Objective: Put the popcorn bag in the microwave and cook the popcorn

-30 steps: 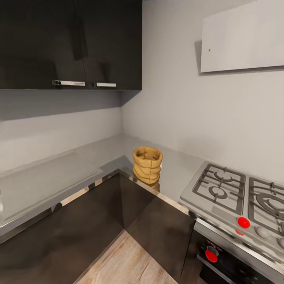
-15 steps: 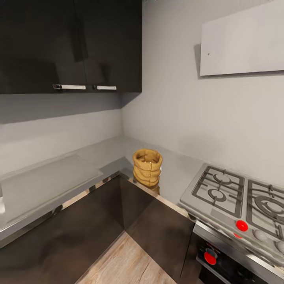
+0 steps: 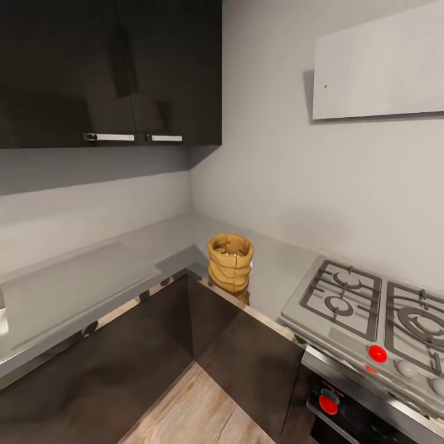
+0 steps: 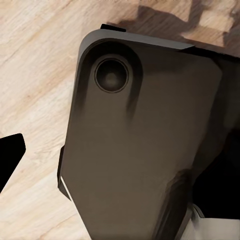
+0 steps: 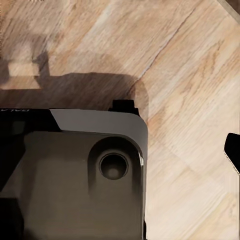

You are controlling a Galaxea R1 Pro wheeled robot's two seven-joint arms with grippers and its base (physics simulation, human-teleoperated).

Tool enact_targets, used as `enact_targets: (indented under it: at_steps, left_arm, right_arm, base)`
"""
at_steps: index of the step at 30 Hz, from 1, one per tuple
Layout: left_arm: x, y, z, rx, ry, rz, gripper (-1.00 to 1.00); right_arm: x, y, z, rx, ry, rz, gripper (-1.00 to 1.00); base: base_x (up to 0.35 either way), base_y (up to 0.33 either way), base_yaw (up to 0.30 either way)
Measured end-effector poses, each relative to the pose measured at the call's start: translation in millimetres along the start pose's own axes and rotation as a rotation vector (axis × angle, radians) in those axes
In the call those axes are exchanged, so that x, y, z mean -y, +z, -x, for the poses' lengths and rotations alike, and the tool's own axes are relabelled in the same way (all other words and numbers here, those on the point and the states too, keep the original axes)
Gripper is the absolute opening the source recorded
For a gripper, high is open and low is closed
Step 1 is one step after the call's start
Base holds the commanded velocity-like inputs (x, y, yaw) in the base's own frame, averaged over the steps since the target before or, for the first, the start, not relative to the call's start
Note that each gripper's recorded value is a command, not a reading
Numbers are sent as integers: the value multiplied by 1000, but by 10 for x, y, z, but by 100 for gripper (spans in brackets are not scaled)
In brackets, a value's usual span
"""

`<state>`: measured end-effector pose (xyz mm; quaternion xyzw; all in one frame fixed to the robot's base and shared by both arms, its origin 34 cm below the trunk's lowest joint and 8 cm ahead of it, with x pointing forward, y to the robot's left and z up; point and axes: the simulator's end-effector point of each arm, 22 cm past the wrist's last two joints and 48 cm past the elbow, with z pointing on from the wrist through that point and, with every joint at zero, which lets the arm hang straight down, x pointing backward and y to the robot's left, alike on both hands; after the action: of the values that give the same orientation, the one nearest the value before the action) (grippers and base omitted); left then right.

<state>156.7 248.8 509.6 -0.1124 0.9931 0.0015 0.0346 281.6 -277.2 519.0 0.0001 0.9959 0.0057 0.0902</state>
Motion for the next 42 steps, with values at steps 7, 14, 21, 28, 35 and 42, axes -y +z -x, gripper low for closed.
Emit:
enact_targets:
  at_steps: [7,14,21,28,35,42]
  left_arm:
    - [-1,0,1,0,-1,0,100]
    - [-1,0,1,0,0,0,100]
    - [-1,0,1,0,0,0,100]
    - [0,0,-1,0,0,0,100]
    - [1,0,1,0,1,0,100]
    - [1,0,2,0,2,0,100]
  right_arm:
    - [-42,-41,779,142,-317,-17,100]
    - [-645,-407,1992,281,-334,-22,100]
    - [-1386,-1160,2830,347,-376,110,100]
    - [-1604,-2446,3644,522,-373,115,100]
    - [-1759,-3740,4618,717,-358,87,100]
    - [-1831,-5381,5721,1037,-371,37,100]
  base:
    - [0,0,0]
    - [0,0,0]
    - [0,0,0]
    - [0,0,0]
    - [0,0,0]
    - [0,0,0]
